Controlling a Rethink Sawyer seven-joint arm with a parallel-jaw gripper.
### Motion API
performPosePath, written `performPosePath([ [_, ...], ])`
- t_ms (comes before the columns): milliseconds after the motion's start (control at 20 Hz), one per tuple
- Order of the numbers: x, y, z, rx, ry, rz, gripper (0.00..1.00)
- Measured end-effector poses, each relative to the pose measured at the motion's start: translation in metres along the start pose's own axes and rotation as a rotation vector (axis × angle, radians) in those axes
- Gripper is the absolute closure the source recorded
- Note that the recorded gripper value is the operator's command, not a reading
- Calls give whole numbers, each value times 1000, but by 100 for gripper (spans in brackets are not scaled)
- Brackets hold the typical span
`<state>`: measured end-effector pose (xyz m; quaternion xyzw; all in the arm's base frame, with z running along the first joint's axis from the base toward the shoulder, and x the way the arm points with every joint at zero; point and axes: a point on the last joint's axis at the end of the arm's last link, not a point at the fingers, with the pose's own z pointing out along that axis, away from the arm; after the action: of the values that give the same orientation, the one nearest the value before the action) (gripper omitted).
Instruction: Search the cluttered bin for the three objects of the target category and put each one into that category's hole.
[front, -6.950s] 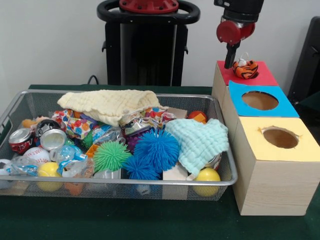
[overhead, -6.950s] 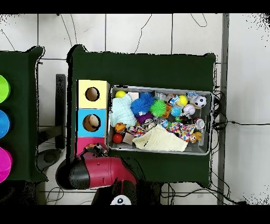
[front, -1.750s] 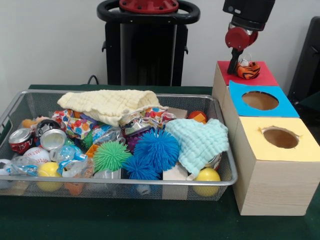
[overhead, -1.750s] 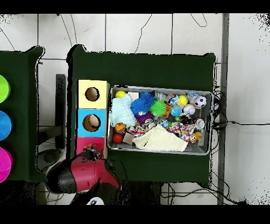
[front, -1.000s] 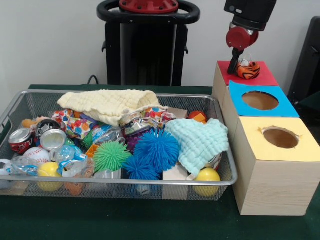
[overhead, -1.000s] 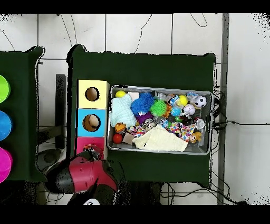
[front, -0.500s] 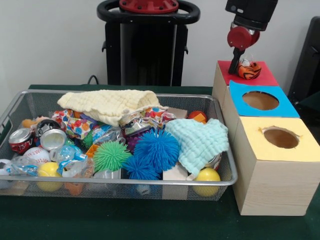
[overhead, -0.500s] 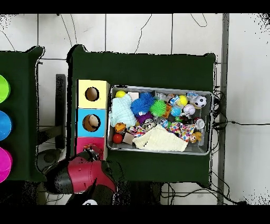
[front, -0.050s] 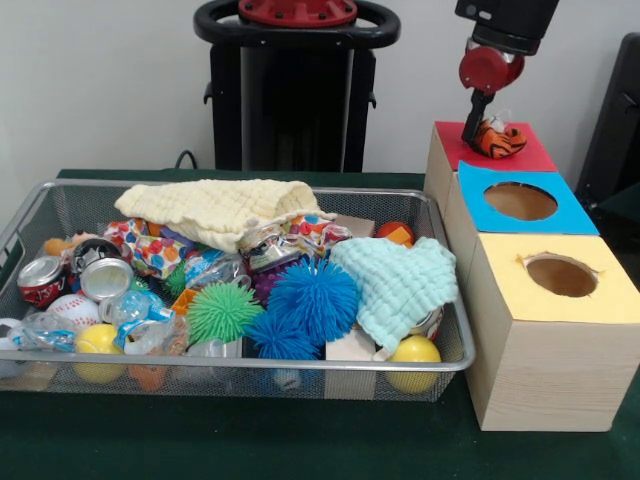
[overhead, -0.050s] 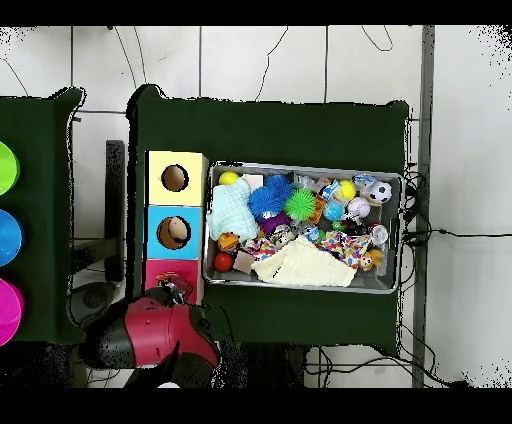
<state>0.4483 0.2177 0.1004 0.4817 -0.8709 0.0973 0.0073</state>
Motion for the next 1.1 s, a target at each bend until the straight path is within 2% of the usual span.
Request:
performPosePath([
  [450,-2,-7,-17,-2,-9,11,100],
  [1100,-2,-11,-18,0,-13,19,100],
])
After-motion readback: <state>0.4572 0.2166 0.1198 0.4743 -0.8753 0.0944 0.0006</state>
